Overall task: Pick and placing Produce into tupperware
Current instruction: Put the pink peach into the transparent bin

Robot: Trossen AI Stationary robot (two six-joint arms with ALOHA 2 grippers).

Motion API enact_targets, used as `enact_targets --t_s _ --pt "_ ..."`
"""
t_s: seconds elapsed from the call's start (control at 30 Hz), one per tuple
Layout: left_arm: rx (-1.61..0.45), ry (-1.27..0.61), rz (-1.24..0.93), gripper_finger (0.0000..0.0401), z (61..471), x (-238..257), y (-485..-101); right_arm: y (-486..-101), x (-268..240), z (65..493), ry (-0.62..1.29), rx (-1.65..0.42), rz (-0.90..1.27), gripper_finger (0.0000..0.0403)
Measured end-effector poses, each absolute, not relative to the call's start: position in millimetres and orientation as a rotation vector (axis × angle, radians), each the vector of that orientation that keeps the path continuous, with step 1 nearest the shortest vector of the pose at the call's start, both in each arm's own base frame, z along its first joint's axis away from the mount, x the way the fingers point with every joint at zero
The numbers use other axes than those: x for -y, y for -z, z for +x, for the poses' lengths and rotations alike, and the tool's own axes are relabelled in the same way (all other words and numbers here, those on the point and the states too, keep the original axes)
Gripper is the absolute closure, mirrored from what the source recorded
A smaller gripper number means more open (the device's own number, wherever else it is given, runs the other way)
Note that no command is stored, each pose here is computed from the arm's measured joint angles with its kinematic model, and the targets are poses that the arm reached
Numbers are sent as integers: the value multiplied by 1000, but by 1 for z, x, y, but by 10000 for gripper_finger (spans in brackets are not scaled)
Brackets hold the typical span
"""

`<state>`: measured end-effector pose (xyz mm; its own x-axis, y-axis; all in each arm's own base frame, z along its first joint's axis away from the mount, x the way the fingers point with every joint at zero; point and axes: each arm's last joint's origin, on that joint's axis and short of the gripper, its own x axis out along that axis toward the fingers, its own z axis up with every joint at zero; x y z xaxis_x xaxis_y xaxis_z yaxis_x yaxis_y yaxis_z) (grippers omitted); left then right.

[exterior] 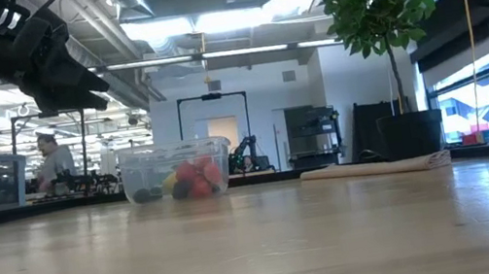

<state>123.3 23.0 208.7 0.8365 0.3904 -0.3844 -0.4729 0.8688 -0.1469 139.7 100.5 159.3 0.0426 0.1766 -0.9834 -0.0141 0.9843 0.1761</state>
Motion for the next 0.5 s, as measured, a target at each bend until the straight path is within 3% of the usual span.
enact_targets --t_s 0.5 --pt "-352 -461 -242 110 123 -23 -209 -145 -99 136 -151 -1494 141 160"
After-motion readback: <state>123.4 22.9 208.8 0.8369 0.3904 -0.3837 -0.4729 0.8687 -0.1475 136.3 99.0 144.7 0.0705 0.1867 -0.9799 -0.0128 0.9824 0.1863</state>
